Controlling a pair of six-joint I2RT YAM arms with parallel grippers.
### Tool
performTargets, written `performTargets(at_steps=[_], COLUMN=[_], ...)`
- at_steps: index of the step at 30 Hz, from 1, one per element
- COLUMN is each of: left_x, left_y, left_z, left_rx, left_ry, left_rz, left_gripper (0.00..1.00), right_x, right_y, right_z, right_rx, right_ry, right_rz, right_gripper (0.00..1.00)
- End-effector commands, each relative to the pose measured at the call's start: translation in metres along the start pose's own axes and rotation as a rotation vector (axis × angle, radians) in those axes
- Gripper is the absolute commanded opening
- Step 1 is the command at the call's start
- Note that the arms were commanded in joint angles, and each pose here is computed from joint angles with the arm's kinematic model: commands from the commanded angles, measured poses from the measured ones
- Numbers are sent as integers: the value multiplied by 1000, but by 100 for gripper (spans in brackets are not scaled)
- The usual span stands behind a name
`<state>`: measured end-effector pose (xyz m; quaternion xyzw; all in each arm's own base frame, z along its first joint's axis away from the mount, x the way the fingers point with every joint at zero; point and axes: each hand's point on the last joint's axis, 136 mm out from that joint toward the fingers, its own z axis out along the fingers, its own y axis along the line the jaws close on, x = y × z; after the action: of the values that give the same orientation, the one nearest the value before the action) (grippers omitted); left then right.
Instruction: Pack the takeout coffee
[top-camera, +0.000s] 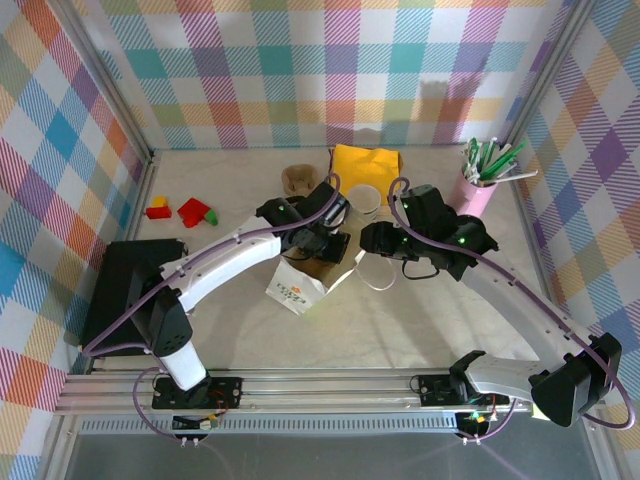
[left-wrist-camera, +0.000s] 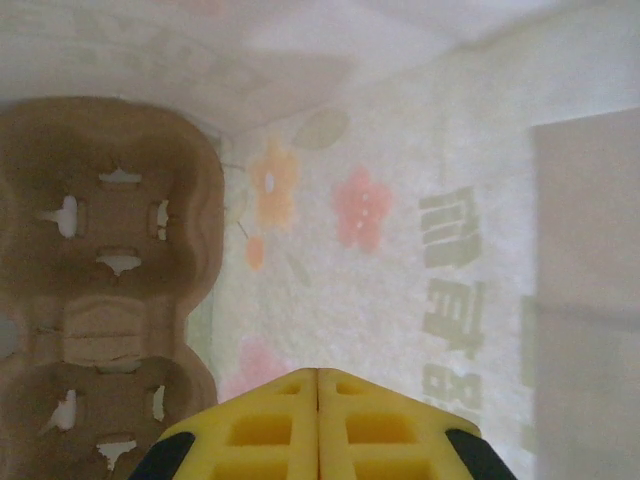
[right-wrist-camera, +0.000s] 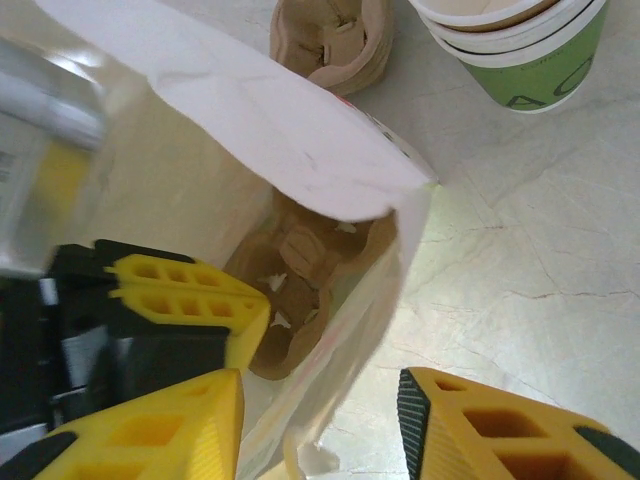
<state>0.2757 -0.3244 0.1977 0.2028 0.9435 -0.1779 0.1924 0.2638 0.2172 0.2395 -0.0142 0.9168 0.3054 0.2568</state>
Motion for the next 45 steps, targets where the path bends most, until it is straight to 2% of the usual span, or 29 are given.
performTargets(at_steps=[1, 7, 15, 25, 29, 32, 37, 45], left_x=[-9, -14, -29, -42, -44, -42, -38, -41], left_y=[-3, -4, -8, 22, 40, 47, 62, 89], left_z=[-27, -40, -87, -138, -154, -157, -150, -142], left_rx=[-1, 6, 24, -89, -142, -159, -237, -281], left_ry=[-51, -81, -187, -281, -304, -293, -251, -227], left_rz=[2, -3, 3, 28, 34, 58, 101, 81], left_gripper=[7, 8, 12, 25, 36, 47, 58, 62], right_x=[-13, -14, -18, -21, -24, -26, -28, -32], right_y=[9, 11, 15, 19, 20, 22, 23, 26], right_z=[-13, -11, -9, -6, -5, -5, -3, -4], right_rx=[-20, -26, -37, -48, -48, -50, -47, -49], right_ry=[-47, -42, -43, -42, -45, -46, -45, -50], right_rz=[-32, -33, -32, -36, -40, -42, -48, -60], right_gripper=[47, 45, 45, 47, 48, 48, 48, 49])
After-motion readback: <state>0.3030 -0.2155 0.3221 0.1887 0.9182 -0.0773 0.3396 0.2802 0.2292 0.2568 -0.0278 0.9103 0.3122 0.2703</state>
